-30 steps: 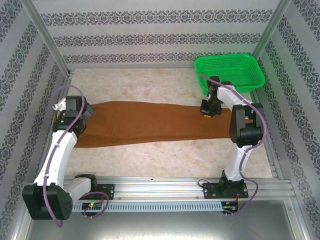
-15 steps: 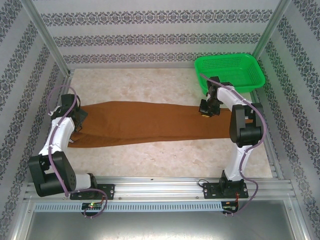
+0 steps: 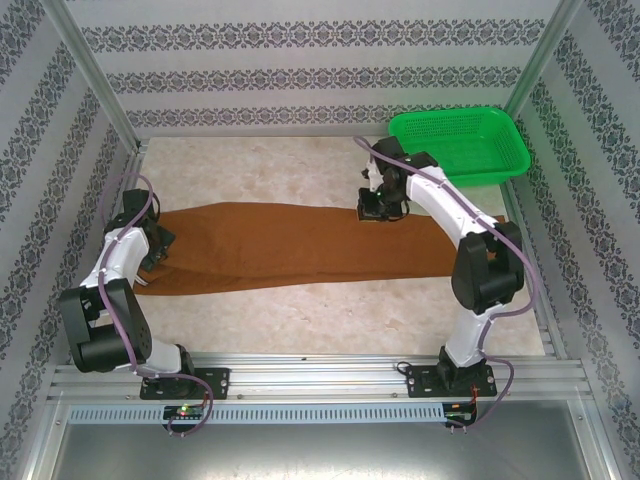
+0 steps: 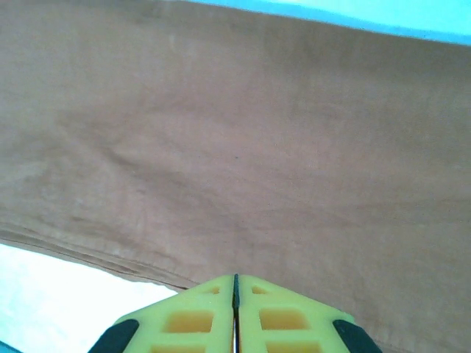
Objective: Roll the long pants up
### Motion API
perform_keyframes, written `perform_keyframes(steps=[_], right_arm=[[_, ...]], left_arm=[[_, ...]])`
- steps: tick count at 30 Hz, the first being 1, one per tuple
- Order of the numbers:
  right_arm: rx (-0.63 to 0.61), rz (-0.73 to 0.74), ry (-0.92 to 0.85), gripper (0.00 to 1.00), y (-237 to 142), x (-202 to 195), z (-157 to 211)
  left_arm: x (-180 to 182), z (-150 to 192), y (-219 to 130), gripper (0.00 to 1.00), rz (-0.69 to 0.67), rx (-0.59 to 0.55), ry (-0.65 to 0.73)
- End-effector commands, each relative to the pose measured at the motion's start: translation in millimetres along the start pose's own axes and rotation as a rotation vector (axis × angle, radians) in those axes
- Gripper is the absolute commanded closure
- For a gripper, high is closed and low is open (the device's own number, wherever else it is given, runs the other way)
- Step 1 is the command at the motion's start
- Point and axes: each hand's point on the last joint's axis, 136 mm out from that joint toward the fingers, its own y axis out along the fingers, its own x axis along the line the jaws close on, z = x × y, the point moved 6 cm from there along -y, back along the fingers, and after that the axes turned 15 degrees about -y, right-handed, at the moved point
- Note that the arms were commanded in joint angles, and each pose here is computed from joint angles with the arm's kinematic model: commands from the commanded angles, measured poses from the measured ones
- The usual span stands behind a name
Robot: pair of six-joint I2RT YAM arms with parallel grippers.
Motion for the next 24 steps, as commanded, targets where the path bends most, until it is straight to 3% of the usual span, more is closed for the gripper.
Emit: perform_keyframes(steps=[1,2,3,4,9,17,24], right_arm=[[-0.033,-0.006,-0.008,0.89,-20.5,2.5,-4.1],[-0.042,-0.005,-0.009,0.89,-21.6,2.3,-5.8],[-0.046,-0.005,-0.010,0.89,-21.8,2.0,-6.8],[-0.047,0.000,-0.004,0.89,-21.1,0.3,-7.5],[-0.044,-0.006,0.019,0.89,-8.3,-3.0,-10.8],[-0.017,-0.033,0.045,0.90,19.5,-9.0,-14.9],[0.005,-0.049,0.051,0.90,37.1,-12.8,-15.8]], left_arm=[[-1.2,-1.6,3.4,0.57,0.025,0.015,0.007],[-2.4,-2.6,3.1,0.80,0.031,0.014,0.007],[-3.5,-3.2,2.8,0.95,0.032,0.014,0.008],[-5.1,-5.2,1.3,1.00,0.031,0.010,0.000],[-36.8,-23.3,-18.7,1.00,0.089,-0.036,0.025],[-125.6,-60.9,-60.7,1.00,0.196,-0.109,0.105],[-175.7,-68.6,-55.0,1.00,0.199,-0.095,0.148]])
